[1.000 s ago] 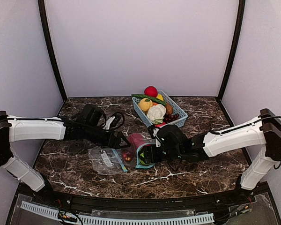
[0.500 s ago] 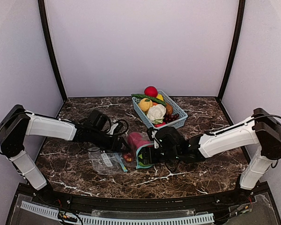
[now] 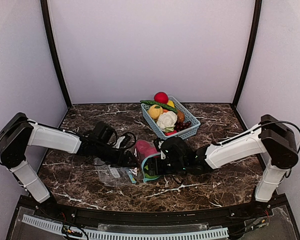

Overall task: Place the food in the zip-top bag and seal the zipper
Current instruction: Adjust the fake fruit in the zipper food storage bag.

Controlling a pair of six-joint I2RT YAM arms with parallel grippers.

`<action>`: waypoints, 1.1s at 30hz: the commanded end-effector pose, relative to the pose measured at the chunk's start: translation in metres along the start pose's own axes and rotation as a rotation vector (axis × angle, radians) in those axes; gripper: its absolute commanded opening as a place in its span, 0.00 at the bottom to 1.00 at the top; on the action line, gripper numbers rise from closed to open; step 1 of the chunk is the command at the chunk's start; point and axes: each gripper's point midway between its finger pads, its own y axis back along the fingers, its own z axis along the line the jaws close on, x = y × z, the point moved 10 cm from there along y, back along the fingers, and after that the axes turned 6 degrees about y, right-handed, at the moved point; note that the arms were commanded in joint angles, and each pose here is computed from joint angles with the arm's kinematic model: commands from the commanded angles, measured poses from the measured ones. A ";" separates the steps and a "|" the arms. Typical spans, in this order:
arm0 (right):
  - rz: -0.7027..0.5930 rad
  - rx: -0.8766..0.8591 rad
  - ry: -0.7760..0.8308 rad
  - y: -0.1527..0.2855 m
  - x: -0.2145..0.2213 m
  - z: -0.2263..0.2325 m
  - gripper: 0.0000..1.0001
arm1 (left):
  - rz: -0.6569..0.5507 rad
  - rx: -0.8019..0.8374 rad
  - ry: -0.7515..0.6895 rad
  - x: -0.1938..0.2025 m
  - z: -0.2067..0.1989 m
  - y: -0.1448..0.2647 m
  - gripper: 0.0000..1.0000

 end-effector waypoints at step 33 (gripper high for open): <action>-0.100 0.153 -0.068 0.080 0.019 -0.044 0.86 | -0.236 -0.286 -0.475 0.077 -0.103 0.034 0.90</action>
